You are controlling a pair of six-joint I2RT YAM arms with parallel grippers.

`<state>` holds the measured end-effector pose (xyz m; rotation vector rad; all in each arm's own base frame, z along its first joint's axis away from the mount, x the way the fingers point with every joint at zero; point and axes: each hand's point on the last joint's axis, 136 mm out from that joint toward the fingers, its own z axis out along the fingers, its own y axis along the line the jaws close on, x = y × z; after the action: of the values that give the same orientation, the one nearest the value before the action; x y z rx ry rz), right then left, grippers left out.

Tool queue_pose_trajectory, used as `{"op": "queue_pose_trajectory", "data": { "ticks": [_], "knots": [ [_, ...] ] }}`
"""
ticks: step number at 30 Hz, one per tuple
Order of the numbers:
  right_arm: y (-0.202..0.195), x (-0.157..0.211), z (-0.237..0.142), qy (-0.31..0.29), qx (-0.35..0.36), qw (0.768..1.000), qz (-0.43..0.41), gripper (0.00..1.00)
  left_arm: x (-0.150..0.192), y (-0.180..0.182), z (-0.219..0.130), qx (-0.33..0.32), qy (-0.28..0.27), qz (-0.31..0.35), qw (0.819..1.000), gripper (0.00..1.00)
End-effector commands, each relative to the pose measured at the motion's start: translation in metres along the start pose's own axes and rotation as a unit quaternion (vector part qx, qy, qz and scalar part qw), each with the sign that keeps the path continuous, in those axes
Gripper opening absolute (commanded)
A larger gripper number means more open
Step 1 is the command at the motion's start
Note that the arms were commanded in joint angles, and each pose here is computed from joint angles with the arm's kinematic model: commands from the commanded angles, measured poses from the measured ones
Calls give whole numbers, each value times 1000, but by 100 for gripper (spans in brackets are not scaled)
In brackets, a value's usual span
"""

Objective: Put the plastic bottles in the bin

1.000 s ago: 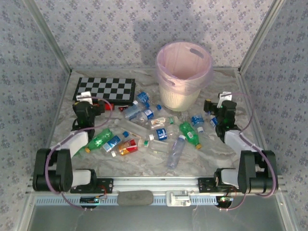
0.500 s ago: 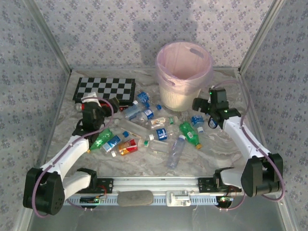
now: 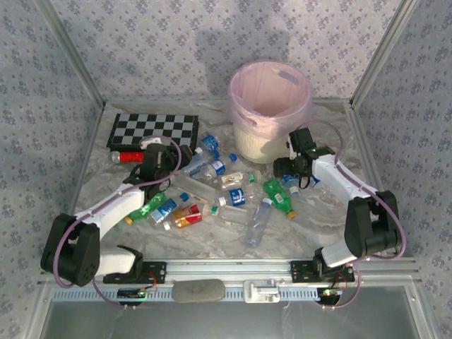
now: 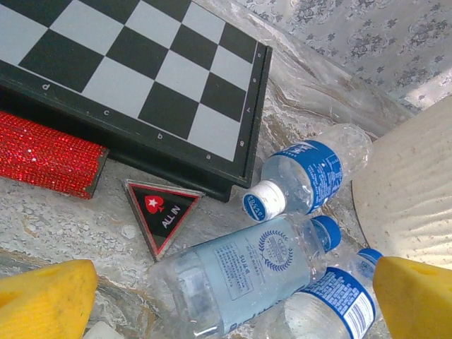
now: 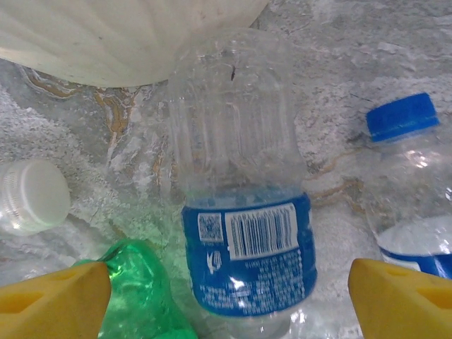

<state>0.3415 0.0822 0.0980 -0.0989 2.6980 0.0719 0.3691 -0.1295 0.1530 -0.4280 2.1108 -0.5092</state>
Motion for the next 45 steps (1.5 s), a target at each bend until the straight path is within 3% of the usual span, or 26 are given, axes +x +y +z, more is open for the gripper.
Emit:
{"op": "queue_pose_trajectory", "data": {
  "ticks": [1,17,27,37,45],
  "knots": [
    [4,-13,11,-13,-8,1000,-17,87,-2,-1,-1,-8,1,-20,1000,100],
    [-12,-3,62,27,20,999,-8,78,-8,11,-17,-26,-21,-19,999,100],
    [-12,-5,60,21,16,1000,-7,58,-6,13,-17,-28,-20,-23,999,100],
    [-17,-19,14,-49,12,999,17,51,-8,14,-17,-34,-27,-25,999,100],
    [-64,-21,-34,-115,3,981,158,49,-9,12,-15,-28,-30,-28,999,100]
  ]
}}
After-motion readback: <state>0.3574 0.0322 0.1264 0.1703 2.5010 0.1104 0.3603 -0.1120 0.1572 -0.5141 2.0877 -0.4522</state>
